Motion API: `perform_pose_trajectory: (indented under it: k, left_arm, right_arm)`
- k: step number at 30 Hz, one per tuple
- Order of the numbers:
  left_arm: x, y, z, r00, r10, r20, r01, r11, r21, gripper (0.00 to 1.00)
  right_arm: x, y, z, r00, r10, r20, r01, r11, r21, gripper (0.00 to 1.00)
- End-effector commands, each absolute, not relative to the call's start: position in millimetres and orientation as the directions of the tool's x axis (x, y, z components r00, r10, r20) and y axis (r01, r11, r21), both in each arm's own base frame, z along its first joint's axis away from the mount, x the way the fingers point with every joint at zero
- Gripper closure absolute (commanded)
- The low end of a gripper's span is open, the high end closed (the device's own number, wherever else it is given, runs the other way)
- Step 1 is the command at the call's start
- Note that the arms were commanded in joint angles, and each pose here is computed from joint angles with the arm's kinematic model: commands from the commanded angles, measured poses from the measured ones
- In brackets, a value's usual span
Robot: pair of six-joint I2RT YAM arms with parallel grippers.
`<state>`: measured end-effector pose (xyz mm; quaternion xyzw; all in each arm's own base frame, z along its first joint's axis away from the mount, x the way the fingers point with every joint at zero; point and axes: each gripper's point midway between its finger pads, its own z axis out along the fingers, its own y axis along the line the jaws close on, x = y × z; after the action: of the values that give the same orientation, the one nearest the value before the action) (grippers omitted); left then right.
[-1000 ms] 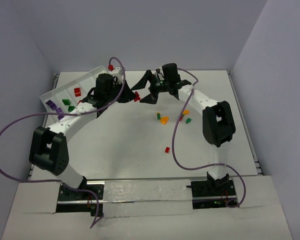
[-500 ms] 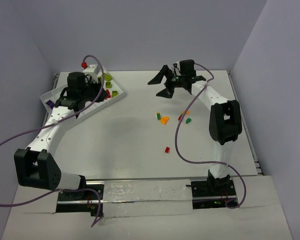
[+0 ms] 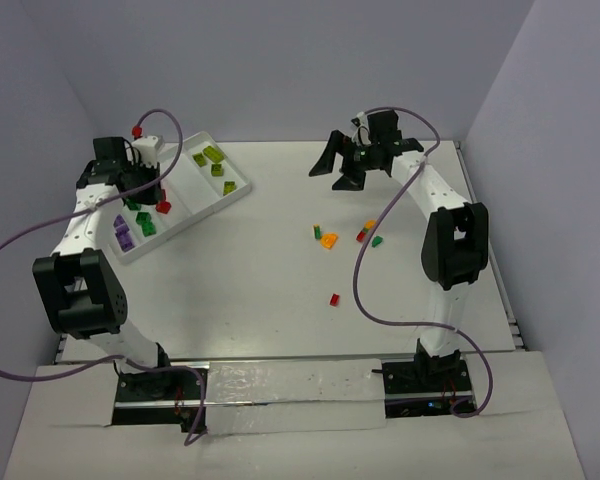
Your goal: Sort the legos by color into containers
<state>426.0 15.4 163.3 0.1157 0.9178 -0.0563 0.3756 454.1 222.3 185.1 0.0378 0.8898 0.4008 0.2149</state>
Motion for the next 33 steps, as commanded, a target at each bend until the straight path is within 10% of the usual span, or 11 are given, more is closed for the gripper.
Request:
perform_pose_trajectory:
  k: [1,23,33]
  left_arm:
    - [436.9,19.4,165.5,-0.677,0.264,-0.687,0.331,0.943,0.036,0.94]
    - [467.0,26.4,98.9,-0.749,0.270,-0.605,0.321,0.947,0.025,0.75]
    - [469.7,19.9,119.7,-0.715,0.286,-0.638,0.334,0.941,0.049,0.46]
  right_arm:
    - [451.4,210.6,219.9,-0.864,0.212,-0.457,-0.197,0.694,0.693,0.00]
    - [443.6,202.8,222.5,-0.842,0.149,-0.519,-0.265,0.724,0.637,0.00]
    - [442.8,190.2,224.1,-0.817,0.114,-0.565,-0.282,0.776,0.564,0.00]
